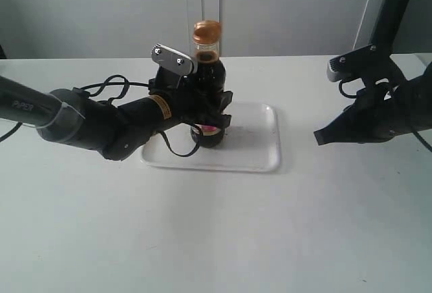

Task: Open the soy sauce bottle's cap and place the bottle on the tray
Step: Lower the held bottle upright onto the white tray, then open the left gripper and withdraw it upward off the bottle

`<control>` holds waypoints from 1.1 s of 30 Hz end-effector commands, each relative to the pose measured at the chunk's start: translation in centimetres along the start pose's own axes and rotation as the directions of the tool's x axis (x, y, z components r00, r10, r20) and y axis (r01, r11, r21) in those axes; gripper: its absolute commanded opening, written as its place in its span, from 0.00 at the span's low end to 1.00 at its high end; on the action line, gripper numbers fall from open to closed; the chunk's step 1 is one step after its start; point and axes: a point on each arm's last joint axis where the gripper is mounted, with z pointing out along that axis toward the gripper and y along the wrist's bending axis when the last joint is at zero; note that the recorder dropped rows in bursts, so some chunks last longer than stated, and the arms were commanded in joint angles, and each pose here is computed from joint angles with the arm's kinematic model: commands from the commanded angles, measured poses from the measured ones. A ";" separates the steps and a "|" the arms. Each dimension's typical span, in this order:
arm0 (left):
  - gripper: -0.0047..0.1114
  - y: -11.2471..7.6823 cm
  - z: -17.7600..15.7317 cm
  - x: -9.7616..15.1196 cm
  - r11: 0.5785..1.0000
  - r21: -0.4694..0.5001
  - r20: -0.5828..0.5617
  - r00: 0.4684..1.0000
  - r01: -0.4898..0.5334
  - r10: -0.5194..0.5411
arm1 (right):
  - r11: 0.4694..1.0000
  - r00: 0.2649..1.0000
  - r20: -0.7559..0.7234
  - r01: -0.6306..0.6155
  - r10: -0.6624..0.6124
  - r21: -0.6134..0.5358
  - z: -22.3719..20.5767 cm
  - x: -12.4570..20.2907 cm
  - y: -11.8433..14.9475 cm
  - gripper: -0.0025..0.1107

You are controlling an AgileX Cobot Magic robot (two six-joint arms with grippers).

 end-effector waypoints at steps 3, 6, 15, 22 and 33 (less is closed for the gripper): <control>0.63 0.0 -0.2 -1.3 1.000 0.009 0.043 0.999 -0.003 0.003 | 1.000 1.000 0.008 -0.007 0.007 0.009 0.0 0.0 -0.3 0.02; 0.95 0.0 -0.2 -1.5 1.000 0.003 0.054 0.999 0.002 -0.002 | 1.000 1.000 0.010 -0.007 0.007 0.010 0.0 0.0 -0.3 0.02; 0.94 0.0 -0.4 -1.8 1.000 0.002 0.049 0.999 -0.007 0.007 | 1.000 1.000 0.010 -0.007 0.007 0.010 0.0 0.0 -0.3 0.02; 0.94 -0.2 -2.1 -3.7 0.999 0.000 0.022 0.999 -0.035 0.035 | 1.000 1.000 0.017 -0.005 0.005 0.013 0.0 -0.1 -0.3 0.02; 0.94 -1.4 -4.4 -6.4 0.995 0.040 0.067 0.994 -0.090 0.088 | 1.000 1.000 0.019 -0.005 0.005 0.013 0.0 -0.2 -0.3 0.02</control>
